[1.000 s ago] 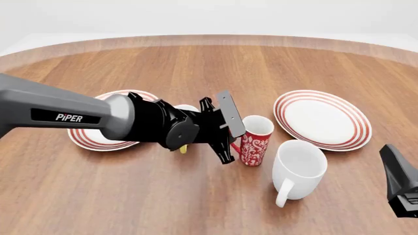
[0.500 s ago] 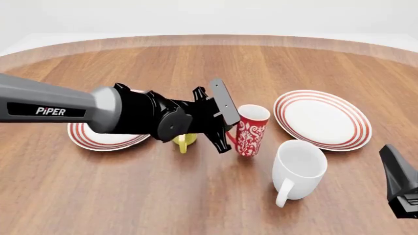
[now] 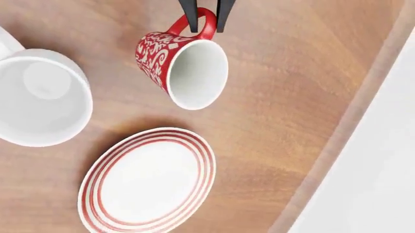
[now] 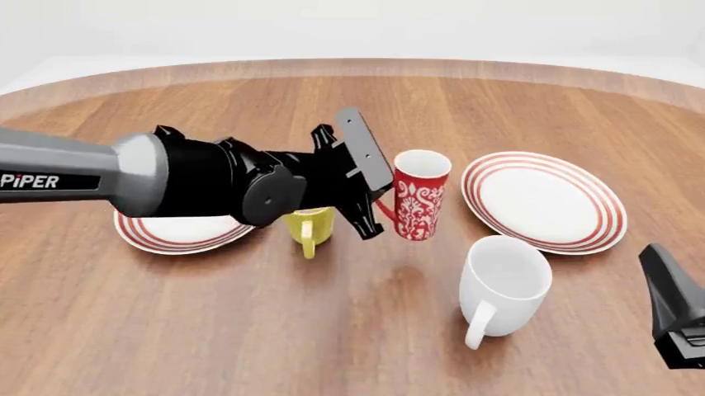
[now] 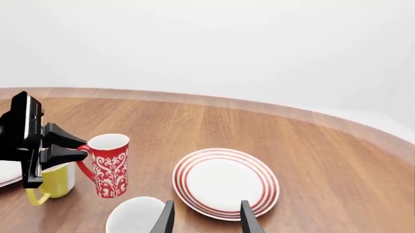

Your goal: Put the red mug on the left plate.

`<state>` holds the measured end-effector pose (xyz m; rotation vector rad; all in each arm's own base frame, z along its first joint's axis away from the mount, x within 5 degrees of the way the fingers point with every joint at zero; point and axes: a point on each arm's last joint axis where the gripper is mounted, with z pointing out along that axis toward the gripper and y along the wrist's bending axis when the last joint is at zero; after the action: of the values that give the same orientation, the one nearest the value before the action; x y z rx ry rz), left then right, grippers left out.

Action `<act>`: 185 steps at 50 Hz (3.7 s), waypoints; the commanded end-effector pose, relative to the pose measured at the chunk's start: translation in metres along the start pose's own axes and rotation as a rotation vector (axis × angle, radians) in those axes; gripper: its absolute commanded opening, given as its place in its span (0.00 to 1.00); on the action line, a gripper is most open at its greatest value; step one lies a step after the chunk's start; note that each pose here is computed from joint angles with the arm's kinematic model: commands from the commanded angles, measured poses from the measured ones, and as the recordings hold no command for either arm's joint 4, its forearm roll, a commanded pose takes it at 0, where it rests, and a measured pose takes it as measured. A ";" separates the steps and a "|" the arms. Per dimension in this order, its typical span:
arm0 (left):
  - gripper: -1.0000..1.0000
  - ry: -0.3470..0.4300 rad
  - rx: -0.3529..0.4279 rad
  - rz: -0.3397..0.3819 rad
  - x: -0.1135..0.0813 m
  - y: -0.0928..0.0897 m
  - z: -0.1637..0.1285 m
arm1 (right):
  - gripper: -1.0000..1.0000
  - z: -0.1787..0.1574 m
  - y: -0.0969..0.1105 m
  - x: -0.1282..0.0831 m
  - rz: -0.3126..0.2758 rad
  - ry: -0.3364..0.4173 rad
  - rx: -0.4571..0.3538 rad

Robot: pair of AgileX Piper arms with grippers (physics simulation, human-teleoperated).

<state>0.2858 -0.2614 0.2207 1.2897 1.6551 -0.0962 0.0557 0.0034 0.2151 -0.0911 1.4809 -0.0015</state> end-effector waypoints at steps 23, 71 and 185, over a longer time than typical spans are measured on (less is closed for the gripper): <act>0.00 -0.104 -0.127 -0.006 -0.005 0.026 -0.034 | 1.00 0.000 0.000 0.000 -0.008 0.000 -0.004; 0.00 -0.134 -0.321 -0.058 0.028 0.060 -0.085 | 1.00 0.000 0.001 0.002 -0.009 0.007 -0.008; 0.00 0.149 -0.711 -0.210 0.208 0.084 -0.129 | 1.00 0.000 0.000 0.001 -0.010 0.009 -0.008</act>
<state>0.2787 -0.0136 0.1833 0.6091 1.7188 0.4123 0.0560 0.0038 0.2132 -0.1043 1.4911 -0.0042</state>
